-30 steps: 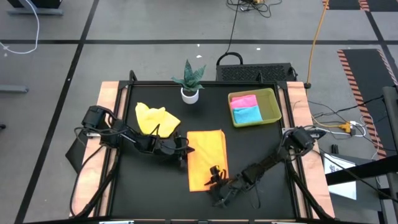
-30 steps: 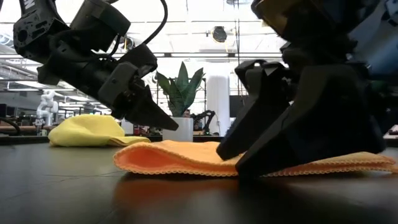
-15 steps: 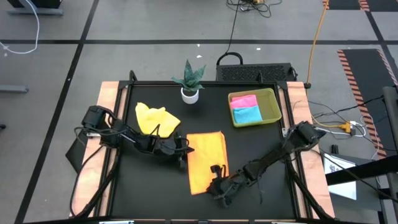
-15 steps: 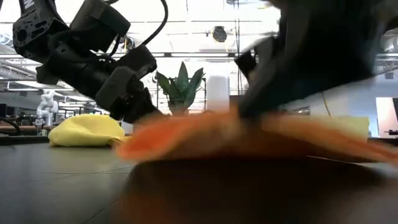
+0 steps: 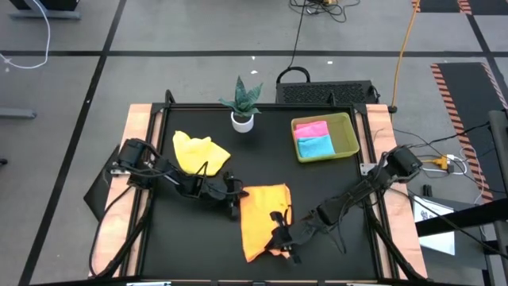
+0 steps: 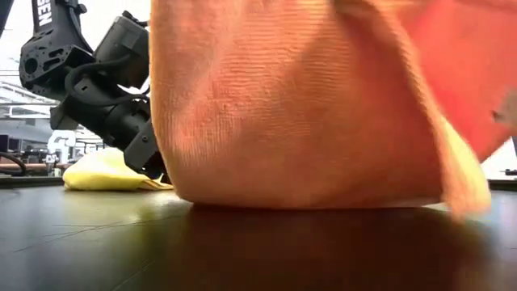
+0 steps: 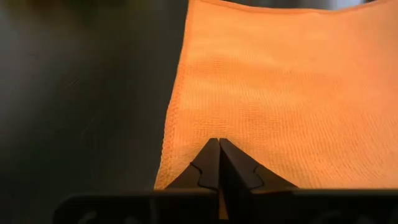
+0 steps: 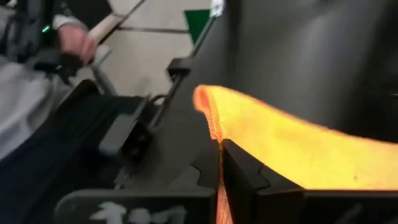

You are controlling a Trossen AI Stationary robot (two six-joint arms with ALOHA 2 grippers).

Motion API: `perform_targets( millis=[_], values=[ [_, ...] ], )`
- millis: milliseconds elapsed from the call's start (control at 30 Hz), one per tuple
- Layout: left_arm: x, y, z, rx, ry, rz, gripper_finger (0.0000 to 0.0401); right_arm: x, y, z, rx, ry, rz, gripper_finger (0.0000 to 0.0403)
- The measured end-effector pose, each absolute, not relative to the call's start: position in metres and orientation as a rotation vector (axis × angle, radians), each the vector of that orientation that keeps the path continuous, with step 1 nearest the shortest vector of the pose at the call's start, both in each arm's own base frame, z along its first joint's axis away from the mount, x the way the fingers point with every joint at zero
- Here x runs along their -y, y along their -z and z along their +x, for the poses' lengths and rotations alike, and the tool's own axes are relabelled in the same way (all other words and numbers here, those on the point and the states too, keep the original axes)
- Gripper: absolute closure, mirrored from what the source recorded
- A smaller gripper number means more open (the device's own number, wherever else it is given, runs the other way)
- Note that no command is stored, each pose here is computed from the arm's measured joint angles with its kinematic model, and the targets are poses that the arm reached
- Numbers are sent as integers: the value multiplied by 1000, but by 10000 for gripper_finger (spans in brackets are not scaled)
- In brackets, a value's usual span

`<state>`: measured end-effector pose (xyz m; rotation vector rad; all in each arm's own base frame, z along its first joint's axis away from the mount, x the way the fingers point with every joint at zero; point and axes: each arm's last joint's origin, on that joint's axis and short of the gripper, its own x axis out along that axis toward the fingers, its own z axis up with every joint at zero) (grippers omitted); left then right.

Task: Fold microfiber towels
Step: Fold the orange microfiber cloth

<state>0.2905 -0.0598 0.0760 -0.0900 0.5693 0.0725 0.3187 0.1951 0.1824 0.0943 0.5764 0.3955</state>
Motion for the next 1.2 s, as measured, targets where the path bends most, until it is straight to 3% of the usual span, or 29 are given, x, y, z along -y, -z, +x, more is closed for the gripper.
perform_targets(
  millis=[167, 533, 933, 1200],
  values=[
    [62, -77, 292, -546, -16, -103, 387, -165, -190, 330, -584, -295, 160, 397],
    [73, -100, 286, -523, 18, -47, 386, -88, -165, 344, -717, -17, 317, 397],
    [74, -128, 264, -601, -185, 22, 395, -48, -148, 340, -730, 66, 359, 397],
    [78, -131, 265, -562, -190, -1, 391, -35, -144, 344, -717, 76, 361, 400]
  ],
)
